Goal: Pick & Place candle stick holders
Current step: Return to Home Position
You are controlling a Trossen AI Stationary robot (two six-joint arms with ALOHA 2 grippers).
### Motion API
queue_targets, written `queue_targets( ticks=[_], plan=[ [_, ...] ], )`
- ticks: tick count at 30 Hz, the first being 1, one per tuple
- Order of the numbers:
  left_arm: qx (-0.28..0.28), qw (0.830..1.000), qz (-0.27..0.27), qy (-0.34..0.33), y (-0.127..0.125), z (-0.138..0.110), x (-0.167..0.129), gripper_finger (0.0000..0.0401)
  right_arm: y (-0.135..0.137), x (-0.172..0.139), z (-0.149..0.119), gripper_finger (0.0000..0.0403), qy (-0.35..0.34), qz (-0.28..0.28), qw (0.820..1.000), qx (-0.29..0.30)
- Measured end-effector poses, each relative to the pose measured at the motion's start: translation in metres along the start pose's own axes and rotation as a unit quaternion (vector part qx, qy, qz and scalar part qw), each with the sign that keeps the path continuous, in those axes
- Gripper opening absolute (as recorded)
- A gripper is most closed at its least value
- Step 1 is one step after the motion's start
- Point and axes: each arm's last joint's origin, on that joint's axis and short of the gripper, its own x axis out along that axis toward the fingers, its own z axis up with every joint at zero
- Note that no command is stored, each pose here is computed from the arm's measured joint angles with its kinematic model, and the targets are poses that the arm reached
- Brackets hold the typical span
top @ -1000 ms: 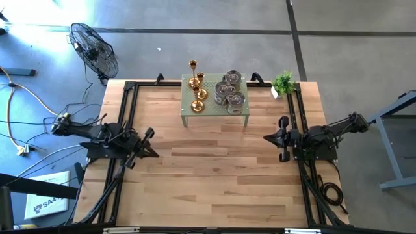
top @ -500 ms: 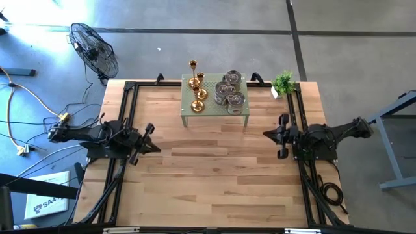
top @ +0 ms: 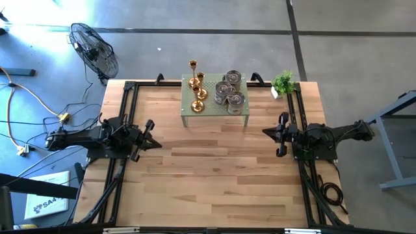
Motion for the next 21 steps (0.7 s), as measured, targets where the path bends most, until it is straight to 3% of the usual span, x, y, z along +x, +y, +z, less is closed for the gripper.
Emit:
queue_targets(
  ticks=[21],
  plan=[
    [0.001,1.0,0.025,-0.003,0.0014,0.0006,0.0,0.0007,0.0,0.0,0.0001,0.0007,-0.001,-0.001,1.0,0.0]
  ],
)
